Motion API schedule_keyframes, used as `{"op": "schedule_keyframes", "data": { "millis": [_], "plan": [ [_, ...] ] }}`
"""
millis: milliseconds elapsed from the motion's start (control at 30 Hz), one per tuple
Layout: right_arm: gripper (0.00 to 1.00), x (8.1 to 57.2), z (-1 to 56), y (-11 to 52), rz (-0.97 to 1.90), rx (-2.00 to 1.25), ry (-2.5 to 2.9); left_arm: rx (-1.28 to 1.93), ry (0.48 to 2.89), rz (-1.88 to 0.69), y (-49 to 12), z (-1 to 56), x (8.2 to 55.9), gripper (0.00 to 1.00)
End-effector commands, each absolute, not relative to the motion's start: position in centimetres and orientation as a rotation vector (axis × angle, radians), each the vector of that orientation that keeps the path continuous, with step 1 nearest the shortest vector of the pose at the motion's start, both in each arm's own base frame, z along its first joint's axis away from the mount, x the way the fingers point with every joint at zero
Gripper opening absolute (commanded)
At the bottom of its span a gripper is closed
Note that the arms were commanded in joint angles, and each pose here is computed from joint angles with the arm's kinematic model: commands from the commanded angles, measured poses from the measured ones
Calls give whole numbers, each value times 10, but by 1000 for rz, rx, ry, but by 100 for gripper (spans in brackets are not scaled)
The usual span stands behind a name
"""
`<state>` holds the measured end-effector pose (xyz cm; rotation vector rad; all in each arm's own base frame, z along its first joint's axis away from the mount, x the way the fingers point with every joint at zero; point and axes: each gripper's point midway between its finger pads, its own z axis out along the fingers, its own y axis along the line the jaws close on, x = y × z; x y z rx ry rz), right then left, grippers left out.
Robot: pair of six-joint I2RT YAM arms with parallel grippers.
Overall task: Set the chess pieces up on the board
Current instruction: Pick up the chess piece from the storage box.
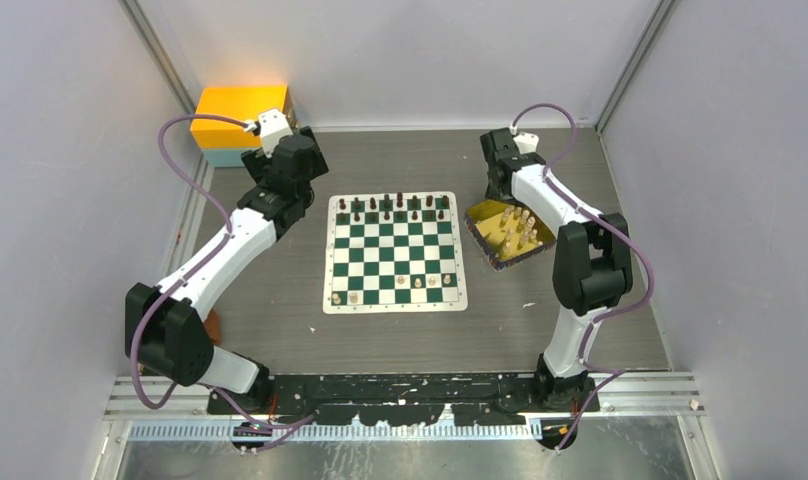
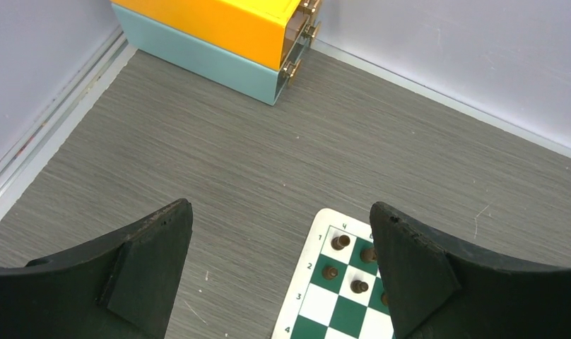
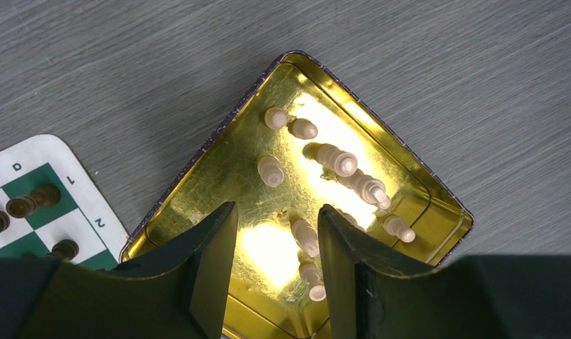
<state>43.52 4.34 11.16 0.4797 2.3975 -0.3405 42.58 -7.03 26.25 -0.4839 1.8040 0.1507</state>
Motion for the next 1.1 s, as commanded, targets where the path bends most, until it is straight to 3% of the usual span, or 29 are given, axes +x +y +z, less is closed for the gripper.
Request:
{"op": "schedule_keyframes", "data": {
  "millis": [0, 1067],
  "plan": [
    [51, 451, 127, 42, -289, 542, 2328, -502, 1707, 95, -76, 296, 440, 96],
    [41, 459, 86, 42, -255, 588, 2407, -463, 1722, 103, -86, 286, 462, 95]
  ]
}}
